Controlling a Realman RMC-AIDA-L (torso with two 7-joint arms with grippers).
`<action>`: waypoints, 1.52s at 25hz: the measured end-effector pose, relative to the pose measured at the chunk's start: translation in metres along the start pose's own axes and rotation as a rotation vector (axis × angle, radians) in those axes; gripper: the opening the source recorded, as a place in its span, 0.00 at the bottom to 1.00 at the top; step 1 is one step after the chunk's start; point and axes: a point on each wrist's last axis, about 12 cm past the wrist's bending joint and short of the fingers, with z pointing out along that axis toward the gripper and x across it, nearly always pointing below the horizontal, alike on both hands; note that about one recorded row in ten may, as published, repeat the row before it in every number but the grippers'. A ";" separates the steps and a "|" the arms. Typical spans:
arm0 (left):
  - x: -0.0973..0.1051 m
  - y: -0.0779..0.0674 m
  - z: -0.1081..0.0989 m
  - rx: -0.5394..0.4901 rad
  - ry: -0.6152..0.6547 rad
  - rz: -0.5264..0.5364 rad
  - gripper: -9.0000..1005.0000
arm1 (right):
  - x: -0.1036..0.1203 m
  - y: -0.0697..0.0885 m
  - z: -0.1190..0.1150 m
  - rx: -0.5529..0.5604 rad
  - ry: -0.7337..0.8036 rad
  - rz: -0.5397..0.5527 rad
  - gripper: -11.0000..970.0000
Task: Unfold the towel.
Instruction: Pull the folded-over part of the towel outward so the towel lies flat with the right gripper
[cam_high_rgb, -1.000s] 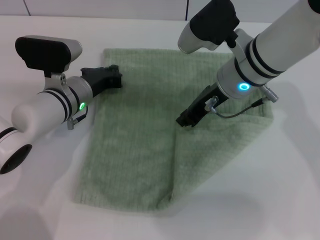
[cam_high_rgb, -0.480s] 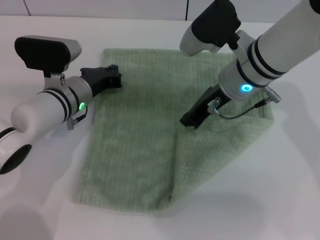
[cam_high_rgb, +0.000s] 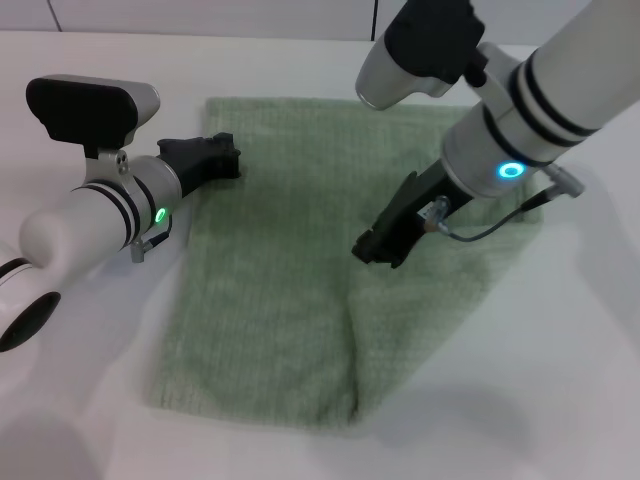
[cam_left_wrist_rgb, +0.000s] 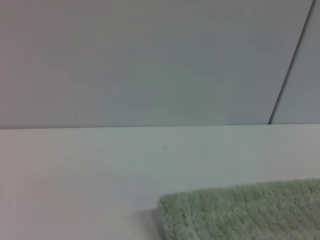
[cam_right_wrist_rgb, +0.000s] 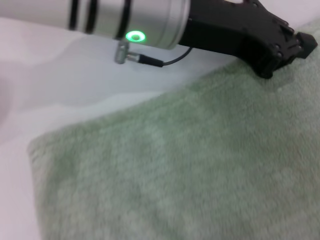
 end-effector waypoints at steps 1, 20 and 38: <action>0.000 0.000 0.000 0.000 0.000 0.000 0.08 | 0.001 0.003 -0.005 0.007 0.007 -0.010 0.05; -0.002 -0.002 0.000 0.008 -0.010 -0.005 0.09 | 0.028 0.052 -0.030 -0.037 0.244 -0.180 0.05; -0.003 -0.002 0.000 0.009 -0.011 -0.006 0.09 | 0.025 0.057 -0.027 -0.060 0.341 -0.205 0.05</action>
